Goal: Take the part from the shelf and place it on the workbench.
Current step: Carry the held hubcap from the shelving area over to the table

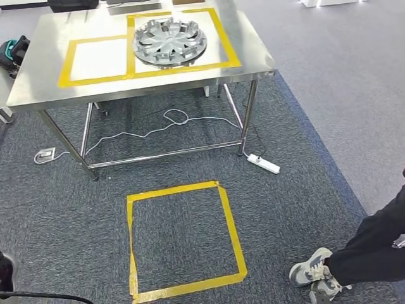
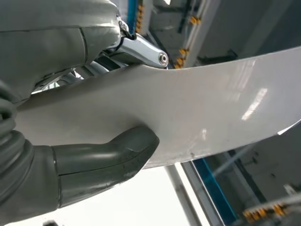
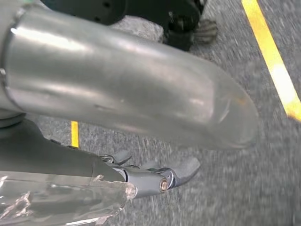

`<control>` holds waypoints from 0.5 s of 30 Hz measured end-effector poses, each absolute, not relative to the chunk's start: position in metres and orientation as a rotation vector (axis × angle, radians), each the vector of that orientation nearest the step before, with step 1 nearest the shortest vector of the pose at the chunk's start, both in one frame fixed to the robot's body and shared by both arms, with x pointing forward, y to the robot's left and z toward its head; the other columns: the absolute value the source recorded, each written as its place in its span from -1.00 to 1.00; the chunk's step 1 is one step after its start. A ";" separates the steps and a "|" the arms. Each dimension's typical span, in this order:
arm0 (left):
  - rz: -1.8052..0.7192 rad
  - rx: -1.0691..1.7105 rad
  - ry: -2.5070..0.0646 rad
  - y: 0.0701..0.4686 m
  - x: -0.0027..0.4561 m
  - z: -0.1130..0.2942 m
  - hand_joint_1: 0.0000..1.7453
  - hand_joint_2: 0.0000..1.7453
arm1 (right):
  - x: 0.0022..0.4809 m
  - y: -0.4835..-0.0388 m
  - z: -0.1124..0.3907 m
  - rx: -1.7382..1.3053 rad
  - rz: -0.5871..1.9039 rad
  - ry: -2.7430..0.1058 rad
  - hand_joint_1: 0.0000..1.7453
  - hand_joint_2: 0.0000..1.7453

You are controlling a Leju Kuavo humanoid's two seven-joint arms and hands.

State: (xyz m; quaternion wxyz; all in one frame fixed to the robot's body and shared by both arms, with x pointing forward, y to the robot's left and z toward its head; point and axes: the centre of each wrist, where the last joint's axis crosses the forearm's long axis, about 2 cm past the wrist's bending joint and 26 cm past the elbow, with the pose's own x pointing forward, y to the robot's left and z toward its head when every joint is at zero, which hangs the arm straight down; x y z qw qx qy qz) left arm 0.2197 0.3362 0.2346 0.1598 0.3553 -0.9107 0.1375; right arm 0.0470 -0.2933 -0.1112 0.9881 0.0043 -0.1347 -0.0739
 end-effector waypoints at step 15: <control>0.384 0.997 -2.590 0.335 0.217 0.231 1.00 1.00 | 0.047 -0.296 -0.111 0.005 -0.148 -0.269 -1.00 -1.00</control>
